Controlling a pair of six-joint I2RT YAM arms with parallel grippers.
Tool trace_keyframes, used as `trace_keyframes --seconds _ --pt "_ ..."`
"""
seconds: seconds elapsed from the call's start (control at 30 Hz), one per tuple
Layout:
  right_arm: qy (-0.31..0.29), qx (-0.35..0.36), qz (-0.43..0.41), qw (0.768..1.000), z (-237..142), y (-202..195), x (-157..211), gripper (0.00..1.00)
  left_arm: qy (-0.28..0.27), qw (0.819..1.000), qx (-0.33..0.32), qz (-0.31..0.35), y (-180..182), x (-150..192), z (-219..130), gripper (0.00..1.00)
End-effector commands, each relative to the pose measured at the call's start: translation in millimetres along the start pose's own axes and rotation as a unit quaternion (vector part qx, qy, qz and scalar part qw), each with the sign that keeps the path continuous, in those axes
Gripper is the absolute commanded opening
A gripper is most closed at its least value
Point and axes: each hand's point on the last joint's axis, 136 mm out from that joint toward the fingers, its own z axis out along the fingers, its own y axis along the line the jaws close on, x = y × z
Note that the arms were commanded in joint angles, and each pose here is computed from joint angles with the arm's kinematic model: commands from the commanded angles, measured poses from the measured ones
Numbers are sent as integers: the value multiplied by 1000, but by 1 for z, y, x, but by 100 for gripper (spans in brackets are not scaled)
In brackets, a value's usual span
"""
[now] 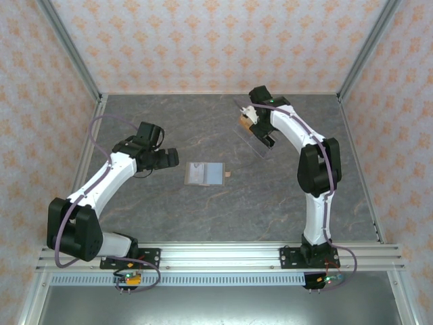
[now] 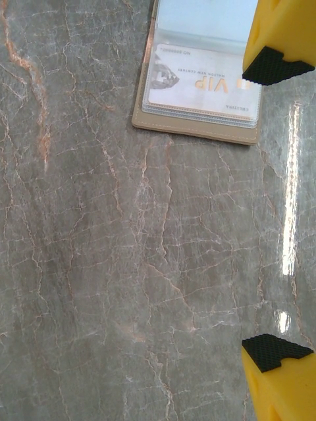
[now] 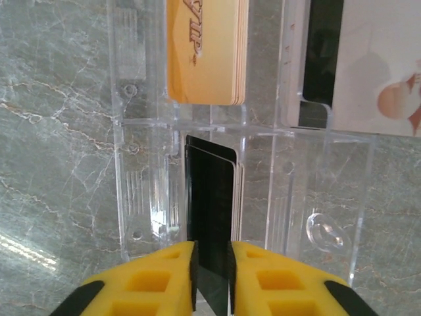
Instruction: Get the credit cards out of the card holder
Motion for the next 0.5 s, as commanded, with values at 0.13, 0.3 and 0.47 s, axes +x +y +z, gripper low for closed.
trace_keyframes --seconds 0.13,0.3,0.47 --pt "-31 44 33 998 -28 -22 -4 24 5 1000 5 1 -2 2 -2 100" --pt "-61 24 68 996 -51 -17 -6 29 4 1000 8 -2 -2 2 -3 100" --pt "-83 -3 154 985 -69 -2 -5 40 -3 1000 11 -20 -3 0 -4 100"
